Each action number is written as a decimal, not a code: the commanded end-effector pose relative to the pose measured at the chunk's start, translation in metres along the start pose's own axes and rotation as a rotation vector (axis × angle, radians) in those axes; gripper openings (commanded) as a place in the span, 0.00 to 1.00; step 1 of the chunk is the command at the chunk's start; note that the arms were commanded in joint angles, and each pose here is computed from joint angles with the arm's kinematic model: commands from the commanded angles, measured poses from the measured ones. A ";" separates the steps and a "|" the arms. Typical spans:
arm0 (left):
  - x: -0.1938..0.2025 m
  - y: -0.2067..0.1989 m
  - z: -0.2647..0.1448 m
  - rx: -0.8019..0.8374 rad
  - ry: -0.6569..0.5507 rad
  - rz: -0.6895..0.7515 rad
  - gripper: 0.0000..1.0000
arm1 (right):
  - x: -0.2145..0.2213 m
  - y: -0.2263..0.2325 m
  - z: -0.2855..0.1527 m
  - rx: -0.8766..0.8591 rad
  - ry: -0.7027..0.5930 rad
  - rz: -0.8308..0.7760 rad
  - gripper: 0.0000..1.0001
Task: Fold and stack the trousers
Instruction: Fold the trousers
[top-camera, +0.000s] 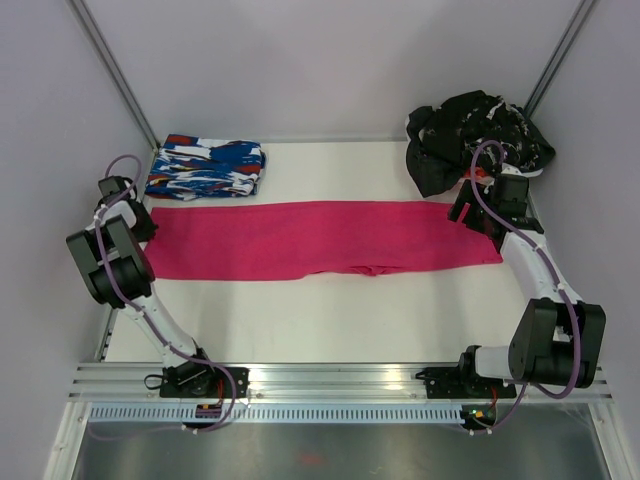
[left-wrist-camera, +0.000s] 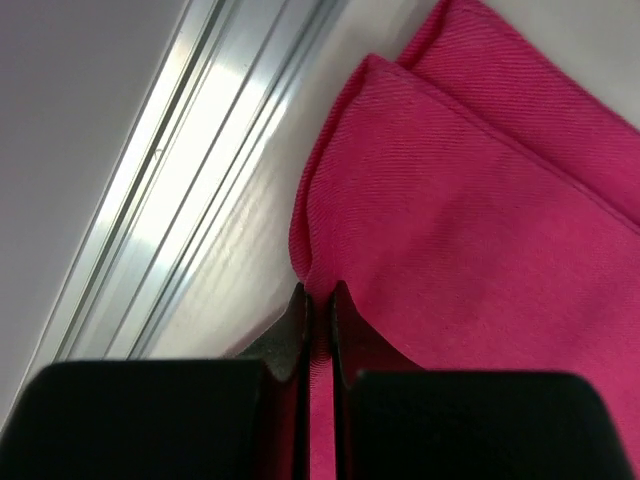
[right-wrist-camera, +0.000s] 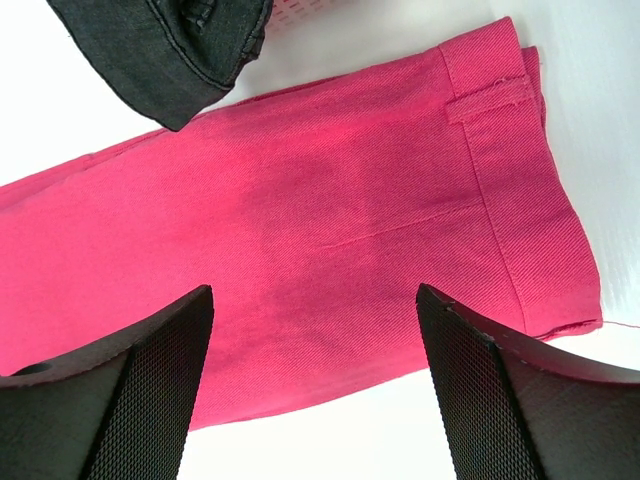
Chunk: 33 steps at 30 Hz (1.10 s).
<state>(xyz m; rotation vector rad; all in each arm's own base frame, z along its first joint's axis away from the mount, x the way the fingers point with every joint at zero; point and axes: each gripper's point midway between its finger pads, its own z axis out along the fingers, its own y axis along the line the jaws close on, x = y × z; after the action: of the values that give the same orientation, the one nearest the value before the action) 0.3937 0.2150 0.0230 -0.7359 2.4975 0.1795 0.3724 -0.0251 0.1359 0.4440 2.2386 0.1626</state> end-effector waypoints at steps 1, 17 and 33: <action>-0.024 -0.006 -0.061 -0.022 -0.100 0.075 0.02 | -0.012 0.006 -0.011 -0.012 -0.048 0.004 0.89; 0.023 -0.187 -0.211 0.261 -0.250 0.076 0.02 | 0.013 0.026 -0.019 -0.133 -0.017 0.139 0.88; 0.128 -0.361 -0.208 0.357 -0.062 -0.024 0.02 | 0.028 0.029 -0.021 -0.165 0.009 0.153 0.89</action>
<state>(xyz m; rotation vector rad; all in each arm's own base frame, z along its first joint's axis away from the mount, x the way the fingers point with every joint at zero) 0.3846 -0.1830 0.1249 -0.4500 2.4499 -0.1359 0.3442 0.0060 0.1247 0.5516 2.2297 0.3798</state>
